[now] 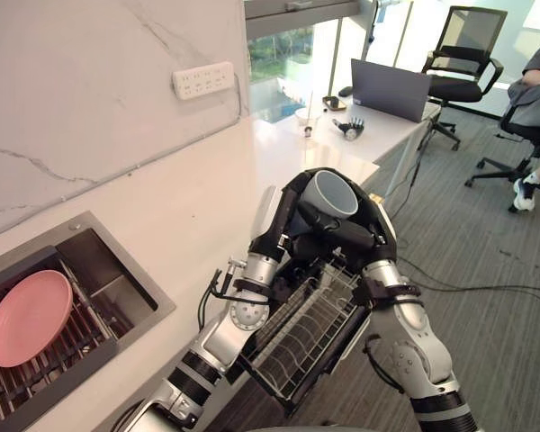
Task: Walk over to the sink, pick up the cup, carry it to the dishwasher, place the cup inside the dishwasher, then close the dishwasher door
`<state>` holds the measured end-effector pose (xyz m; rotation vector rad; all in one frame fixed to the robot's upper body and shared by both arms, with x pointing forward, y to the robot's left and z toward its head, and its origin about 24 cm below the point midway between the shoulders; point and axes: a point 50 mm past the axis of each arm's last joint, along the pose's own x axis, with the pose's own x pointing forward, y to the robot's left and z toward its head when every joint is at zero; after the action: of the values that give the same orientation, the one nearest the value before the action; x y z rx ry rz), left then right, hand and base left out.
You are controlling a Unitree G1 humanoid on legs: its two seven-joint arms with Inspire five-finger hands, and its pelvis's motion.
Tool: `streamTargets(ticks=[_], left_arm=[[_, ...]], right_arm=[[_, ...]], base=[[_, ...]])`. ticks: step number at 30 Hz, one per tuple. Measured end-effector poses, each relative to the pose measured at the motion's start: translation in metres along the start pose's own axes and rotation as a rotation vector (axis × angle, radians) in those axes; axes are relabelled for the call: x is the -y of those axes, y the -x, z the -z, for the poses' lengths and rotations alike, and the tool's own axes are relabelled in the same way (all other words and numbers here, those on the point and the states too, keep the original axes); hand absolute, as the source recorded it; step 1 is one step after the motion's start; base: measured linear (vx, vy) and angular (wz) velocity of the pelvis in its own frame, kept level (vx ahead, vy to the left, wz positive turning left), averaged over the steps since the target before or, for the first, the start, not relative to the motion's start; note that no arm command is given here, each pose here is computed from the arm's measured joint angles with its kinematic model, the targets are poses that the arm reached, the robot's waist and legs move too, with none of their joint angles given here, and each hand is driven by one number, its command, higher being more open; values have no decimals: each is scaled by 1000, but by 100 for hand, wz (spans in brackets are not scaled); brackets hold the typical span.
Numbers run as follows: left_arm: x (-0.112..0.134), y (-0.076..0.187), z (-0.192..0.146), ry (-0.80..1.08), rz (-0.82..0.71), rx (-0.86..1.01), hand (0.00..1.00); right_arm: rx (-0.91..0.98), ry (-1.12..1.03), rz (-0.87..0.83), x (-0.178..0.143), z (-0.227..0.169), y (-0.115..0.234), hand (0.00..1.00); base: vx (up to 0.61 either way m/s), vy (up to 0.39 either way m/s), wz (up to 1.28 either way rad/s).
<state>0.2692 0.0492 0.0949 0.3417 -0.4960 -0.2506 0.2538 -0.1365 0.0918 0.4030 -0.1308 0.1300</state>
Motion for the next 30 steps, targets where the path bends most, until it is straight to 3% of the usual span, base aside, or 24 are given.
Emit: streamTargets(ticks=[7, 11, 15, 20, 25, 27, 30], left_arm=[[3, 2, 0, 52, 54, -23, 100], [9, 22, -14, 123, 78, 11, 100], [-9, 28, -23, 173, 9, 46, 100], [-23, 31, -32, 251, -39, 96, 100], [-13, 39, -28, 598, 174, 34, 100], [0, 53, -12, 840, 281, -125, 100], [20, 84, 12, 1039, 344, -363, 100]], right_arm=[[48, 102, 138, 6, -3, 0, 0], [142, 128, 424, 49, -24, 5, 0], [188, 132, 610, 85, -35, 18, 0], [205, 135, 672, 95, -35, 30, 0], [216, 121, 691, 99, -35, 34, 0], [205, 119, 676, 102, -33, 37, 0], [184, 103, 688, 115, -30, 44, 0]], base=[[0, 0, 3], [20, 3, 15], [19, 6, 13], [8, 6, 15], [14, 11, 17], [35, 7, 11], [41, 0, 13]])
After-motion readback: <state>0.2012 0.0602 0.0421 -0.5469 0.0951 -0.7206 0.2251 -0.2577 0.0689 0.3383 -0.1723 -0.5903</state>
